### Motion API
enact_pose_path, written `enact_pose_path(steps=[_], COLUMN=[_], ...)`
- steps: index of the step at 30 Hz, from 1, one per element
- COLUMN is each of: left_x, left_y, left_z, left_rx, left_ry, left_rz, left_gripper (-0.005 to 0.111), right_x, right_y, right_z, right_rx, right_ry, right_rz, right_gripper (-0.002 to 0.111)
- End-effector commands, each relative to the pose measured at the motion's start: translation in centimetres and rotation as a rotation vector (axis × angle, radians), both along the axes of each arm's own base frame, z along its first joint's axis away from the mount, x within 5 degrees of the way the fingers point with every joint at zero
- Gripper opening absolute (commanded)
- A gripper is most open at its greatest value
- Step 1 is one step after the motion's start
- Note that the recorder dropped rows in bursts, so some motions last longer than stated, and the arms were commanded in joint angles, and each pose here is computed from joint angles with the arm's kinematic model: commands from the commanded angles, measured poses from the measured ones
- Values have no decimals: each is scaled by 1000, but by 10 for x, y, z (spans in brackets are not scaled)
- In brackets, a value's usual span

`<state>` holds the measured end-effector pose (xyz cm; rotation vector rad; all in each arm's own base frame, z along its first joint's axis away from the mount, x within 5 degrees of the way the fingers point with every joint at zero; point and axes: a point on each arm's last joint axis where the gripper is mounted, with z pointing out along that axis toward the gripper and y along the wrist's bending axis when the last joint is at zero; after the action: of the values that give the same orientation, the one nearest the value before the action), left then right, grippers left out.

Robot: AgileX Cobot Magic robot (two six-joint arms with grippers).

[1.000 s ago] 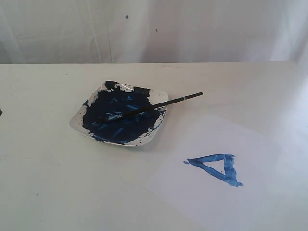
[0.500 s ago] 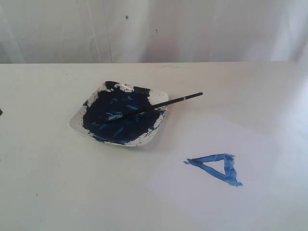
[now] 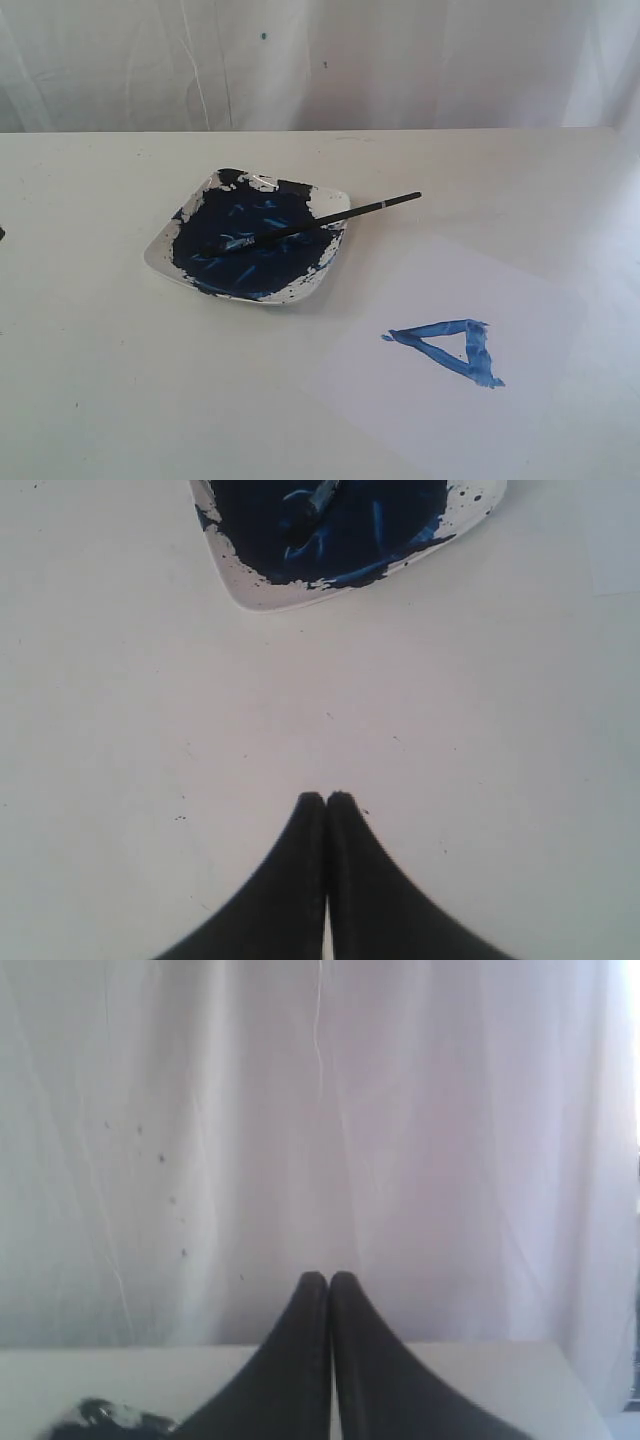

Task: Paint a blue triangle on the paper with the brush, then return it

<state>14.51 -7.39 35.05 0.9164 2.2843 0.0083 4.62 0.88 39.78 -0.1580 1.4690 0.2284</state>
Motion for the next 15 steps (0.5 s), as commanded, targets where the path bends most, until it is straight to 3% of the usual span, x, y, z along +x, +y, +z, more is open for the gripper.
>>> enact_pose_path(steps=[1,7,15], left_x=[-3,-3,-3], left_y=[1,1,1], left_z=[1,1,2], left_rx=[-10,-10,-11], left_ry=[-1,-1,-4], left_rz=[1,1,0], left_gripper=[0,0,0], right_x=[7,5,7], right_y=[2,-2,-6], right_z=[-60,-147,-216], right_rx=[-240,-260,-229], right_ry=[26,160,328], right_rz=[-21,-69,-147], right_gripper=[0,0,0])
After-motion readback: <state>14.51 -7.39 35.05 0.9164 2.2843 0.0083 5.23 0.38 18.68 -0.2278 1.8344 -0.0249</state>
